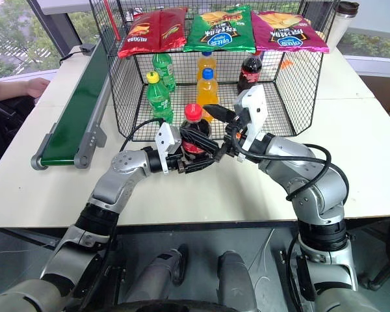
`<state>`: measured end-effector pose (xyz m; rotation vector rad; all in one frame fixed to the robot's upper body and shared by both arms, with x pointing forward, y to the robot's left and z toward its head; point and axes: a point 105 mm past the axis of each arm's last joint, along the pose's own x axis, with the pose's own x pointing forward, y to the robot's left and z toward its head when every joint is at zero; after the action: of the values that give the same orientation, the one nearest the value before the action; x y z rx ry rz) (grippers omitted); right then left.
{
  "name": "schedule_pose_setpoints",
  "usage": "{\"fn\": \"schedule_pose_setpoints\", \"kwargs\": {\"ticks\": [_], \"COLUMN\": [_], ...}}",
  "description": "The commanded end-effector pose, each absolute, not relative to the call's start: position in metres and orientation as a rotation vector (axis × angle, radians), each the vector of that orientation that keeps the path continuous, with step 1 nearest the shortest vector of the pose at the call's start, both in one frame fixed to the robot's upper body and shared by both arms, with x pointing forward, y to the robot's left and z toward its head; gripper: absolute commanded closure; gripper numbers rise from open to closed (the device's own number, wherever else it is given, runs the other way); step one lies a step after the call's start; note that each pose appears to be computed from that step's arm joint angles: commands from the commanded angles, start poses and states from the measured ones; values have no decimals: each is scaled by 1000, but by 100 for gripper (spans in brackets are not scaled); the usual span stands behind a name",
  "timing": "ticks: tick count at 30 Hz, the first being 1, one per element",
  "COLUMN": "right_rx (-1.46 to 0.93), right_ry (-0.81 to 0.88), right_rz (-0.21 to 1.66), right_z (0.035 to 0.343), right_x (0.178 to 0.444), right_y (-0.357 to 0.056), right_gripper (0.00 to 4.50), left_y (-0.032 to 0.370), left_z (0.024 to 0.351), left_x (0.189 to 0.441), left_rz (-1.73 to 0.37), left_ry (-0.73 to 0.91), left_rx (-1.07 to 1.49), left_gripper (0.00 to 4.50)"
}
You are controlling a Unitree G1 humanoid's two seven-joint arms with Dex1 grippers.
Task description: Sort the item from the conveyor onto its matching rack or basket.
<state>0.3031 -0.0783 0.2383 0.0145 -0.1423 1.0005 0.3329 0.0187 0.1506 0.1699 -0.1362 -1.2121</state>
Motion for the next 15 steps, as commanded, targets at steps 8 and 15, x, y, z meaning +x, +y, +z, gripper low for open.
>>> {"fn": "schedule_pose_setpoints", "kwargs": {"ticks": [8,15], "right_rx": [-28,-39], "right_ry": [-174,-187], "right_rz": [1011,989], "right_z": [245,246], "right_x": [306,309], "right_y": [-76,-76], "right_gripper": [337,337], "left_y": [10,11], "left_z": [181,179], "left_x": [327,326], "left_rz": [-1235,-1227], "left_ry": [-258,-260], "left_rx": [192,197], "left_gripper": [149,149]}}
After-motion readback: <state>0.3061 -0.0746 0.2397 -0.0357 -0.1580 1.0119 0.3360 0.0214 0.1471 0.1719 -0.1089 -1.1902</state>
